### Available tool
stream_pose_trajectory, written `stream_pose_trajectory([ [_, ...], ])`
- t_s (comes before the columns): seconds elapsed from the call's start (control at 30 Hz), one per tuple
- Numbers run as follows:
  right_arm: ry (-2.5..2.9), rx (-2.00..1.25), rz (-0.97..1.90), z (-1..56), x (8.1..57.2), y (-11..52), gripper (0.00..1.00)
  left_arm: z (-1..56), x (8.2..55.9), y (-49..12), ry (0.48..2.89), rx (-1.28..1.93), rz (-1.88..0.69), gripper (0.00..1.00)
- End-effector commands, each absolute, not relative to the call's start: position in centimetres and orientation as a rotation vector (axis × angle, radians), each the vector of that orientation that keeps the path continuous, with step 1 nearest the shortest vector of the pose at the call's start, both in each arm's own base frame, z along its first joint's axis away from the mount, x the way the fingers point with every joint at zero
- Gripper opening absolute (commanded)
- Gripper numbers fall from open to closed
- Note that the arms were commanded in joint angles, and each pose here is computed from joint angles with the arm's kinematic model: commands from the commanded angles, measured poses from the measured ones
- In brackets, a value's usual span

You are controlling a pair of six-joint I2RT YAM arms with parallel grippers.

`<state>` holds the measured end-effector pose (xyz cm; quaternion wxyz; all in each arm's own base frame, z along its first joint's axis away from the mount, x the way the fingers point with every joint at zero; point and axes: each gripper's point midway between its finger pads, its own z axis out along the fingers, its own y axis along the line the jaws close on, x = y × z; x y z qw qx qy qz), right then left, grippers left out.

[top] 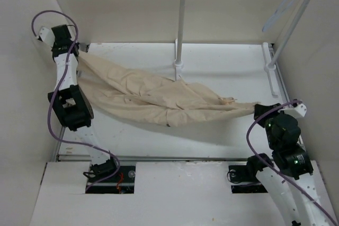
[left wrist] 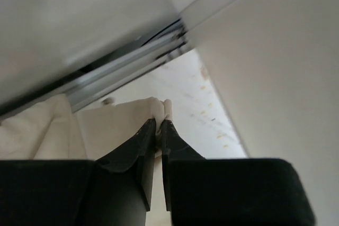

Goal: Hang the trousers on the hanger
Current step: Fold the trousers

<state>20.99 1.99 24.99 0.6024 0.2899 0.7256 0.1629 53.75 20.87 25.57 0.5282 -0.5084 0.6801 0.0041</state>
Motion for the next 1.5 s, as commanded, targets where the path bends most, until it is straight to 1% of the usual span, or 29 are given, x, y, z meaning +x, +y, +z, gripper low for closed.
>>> stream_pose_trajectory([
  [0.0,1.636,0.820,0.258,24.0,20.9,-1.2,0.04,18.8,53.7,20.2,1.729,-1.265,0.066,0.04],
  [0.07,1.660,0.869,0.251,22.7,21.5,-1.6,0.03,17.5,54.0,19.5,1.753,-1.265,0.078,0.08],
  [0.13,1.675,0.911,0.257,21.3,22.0,-1.9,0.03,16.7,53.9,19.1,1.772,-1.269,0.094,0.16],
  [0.27,1.649,0.985,0.235,20.2,22.3,-3.5,0.02,17.3,53.5,16.9,1.788,-1.236,0.069,0.51],
  [0.3,1.634,1.001,0.224,20.3,22.3,-4.0,0.03,18.0,53.2,16.1,1.783,-1.223,0.061,0.56],
  [0.33,1.620,1.014,0.218,20.4,22.4,-4.3,0.03,18.9,52.9,15.2,1.777,-1.204,0.053,0.59],
  [0.4,1.596,1.025,0.219,20.9,22.6,-4.7,0.03,20.5,51.8,14.1,1.751,-1.184,0.051,0.59],
  [0.5,1.558,1.025,0.237,21.7,23.0,-4.8,0.03,22.7,48.6,13.4,1.698,-1.179,0.082,0.50],
  [0.6,1.533,0.998,0.267,22.4,23.0,-4.3,0.04,23.9,44.7,13.7,1.655,-1.200,0.127,0.46],
  [0.67,1.525,0.973,0.286,22.7,22.9,-3.8,0.04,23.2,42.1,14.0,1.681,-1.230,0.144,0.44],
  [0.87,1.559,0.843,0.367,23.6,22.7,-0.9,0.04,17.7,34.3,16.5,1.733,-1.449,0.161,0.36],
  [0.93,1.581,0.809,0.394,23.4,22.6,0.1,0.04,15.9,32.8,16.8,1.739,-1.505,0.142,0.38],
  [1.0,1.593,0.773,0.432,23.2,22.5,1.1,0.04,14.2,31.9,17.3,1.748,-1.544,0.136,0.42],
  [1.1,1.602,0.740,0.458,23.3,22.3,1.9,0.04,12.2,31.3,17.0,1.791,-1.561,0.113,0.46],
  [1.2,1.613,0.706,0.489,23.6,22.4,2.8,0.04,10.9,31.0,17.4,1.804,-1.581,0.127,0.52],
  [1.33,1.631,0.679,0.517,23.4,22.5,3.6,0.04,9.2,30.9,18.2,1.828,-1.602,0.145,0.53],
  [1.47,1.624,0.668,0.531,23.6,22.4,3.8,0.04,7.9,30.3,19.3,1.819,-1.643,0.183,0.52],
])
